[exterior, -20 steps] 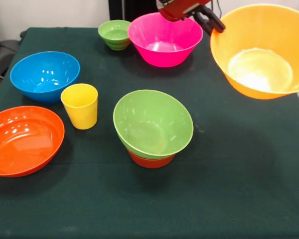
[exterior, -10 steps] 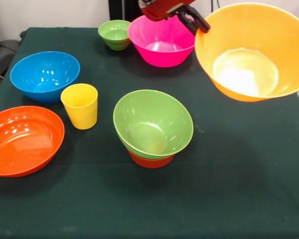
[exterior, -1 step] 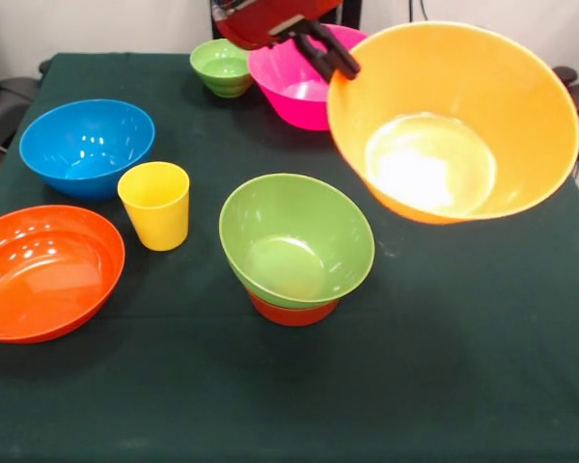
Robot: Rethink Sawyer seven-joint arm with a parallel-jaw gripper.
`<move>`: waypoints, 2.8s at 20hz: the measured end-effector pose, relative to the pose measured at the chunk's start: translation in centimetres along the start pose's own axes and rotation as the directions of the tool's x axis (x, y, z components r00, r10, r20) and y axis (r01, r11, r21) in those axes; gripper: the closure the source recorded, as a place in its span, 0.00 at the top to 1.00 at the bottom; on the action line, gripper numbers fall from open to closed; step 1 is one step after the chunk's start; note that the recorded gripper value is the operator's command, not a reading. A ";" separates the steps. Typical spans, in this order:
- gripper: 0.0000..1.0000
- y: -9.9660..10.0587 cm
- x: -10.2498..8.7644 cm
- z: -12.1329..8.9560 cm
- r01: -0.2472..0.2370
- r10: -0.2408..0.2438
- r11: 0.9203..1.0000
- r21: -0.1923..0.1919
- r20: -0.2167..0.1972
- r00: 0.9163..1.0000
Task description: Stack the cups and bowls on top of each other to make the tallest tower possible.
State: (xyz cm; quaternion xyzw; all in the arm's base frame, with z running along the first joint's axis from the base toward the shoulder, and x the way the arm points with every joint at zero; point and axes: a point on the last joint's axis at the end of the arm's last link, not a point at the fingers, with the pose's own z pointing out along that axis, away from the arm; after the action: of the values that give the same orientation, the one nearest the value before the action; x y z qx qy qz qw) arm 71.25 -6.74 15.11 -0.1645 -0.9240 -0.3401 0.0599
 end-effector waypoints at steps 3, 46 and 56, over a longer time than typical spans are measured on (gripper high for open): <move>0.00 0.0 -0.8 -0.7 0.001 -0.001 1.000 0.008 0.012 1.000; 0.00 -6.4 -5.7 -4.6 0.024 -0.024 0.993 0.113 -0.004 1.000; 0.00 -8.5 -5.4 -3.5 0.018 -0.016 0.992 0.125 -0.014 1.000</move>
State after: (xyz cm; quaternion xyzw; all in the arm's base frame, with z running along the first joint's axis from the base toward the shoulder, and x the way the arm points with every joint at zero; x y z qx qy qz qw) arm 73.41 -16.49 11.45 -0.1506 -0.9444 -0.2829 0.0731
